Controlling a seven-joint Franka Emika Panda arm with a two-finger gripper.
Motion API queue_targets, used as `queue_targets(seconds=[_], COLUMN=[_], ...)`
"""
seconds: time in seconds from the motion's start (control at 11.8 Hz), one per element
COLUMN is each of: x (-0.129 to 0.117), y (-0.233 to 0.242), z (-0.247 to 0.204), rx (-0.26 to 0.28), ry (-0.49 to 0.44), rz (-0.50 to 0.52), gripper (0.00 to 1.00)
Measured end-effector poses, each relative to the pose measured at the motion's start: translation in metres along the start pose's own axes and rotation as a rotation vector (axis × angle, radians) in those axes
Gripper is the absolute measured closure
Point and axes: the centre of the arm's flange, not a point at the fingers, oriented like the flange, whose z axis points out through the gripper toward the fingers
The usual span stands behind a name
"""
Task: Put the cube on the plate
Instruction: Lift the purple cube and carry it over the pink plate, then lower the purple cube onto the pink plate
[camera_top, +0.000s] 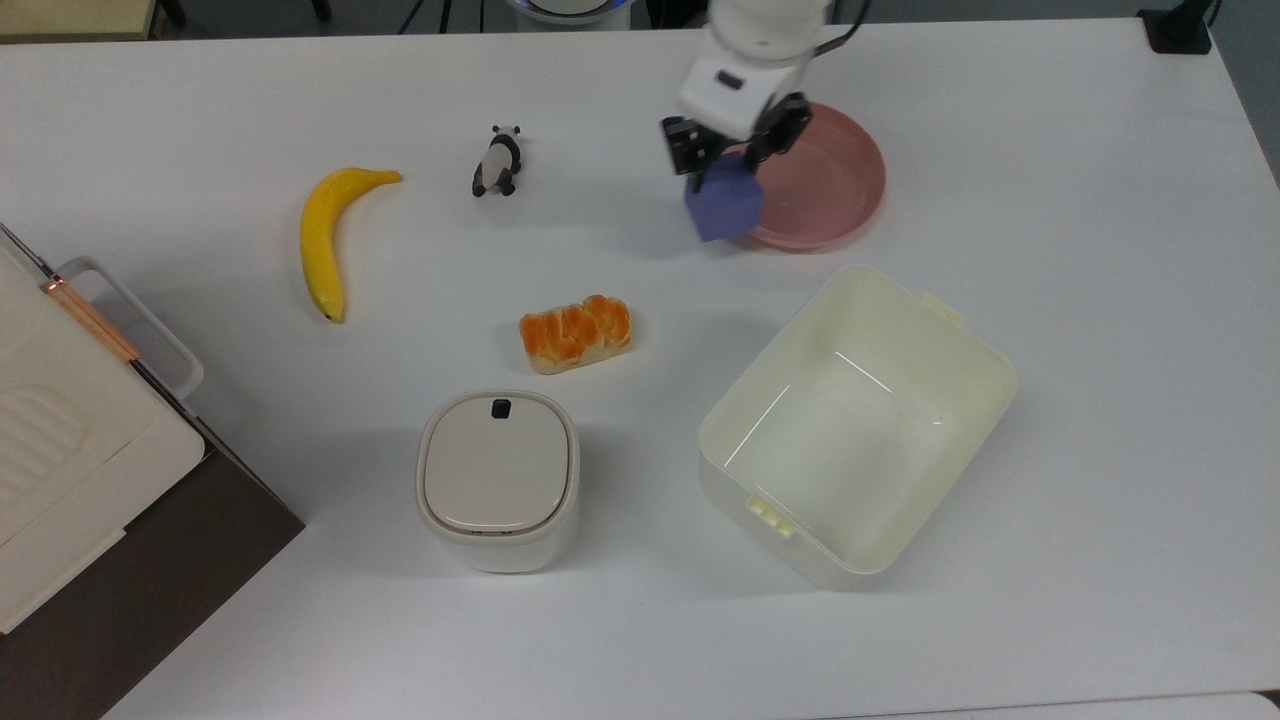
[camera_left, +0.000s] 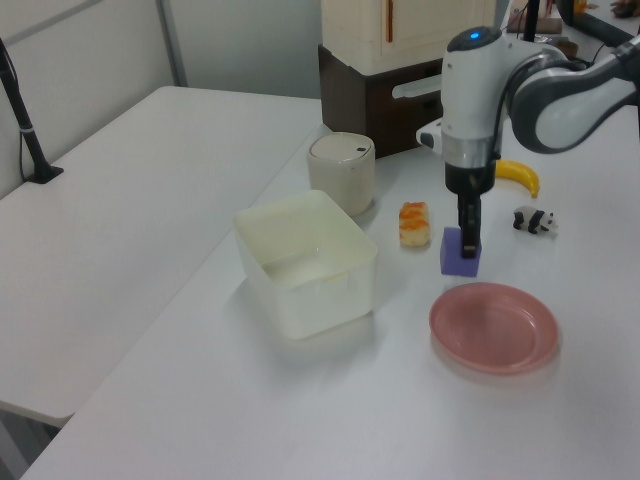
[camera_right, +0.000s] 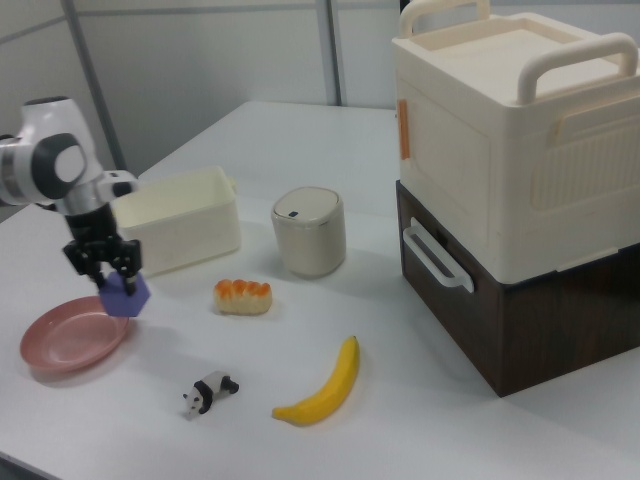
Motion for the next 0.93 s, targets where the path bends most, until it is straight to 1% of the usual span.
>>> queue_targets(seconds=[0.17,0.34,0.42,0.51,0.68,0.76,0.85,0.93], x=[-0.01,-0.022,-0.028,-0.033,-0.035,-0.034,-0.033,-0.033], y=[-0.051,-0.092,-0.109,-0.122,-0.127,-0.124,-0.122,-0.121], z=[0.0,0.0,0.0,0.001,0.003,0.003,0.003,0.003], rx=[-0.011,-0.022,-0.022,-0.023,-0.025,-0.025,-0.024,-0.024], ry=[-0.027,-0.044,-0.05,-0.053,-0.056,-0.056,-0.056,-0.056], rz=[-0.031,-0.064,-0.086,-0.098,-0.101,-0.097,-0.093,-0.089], gripper=[0.44,0.44,0.48,0.48,0.45,0.33,0.18,0.04])
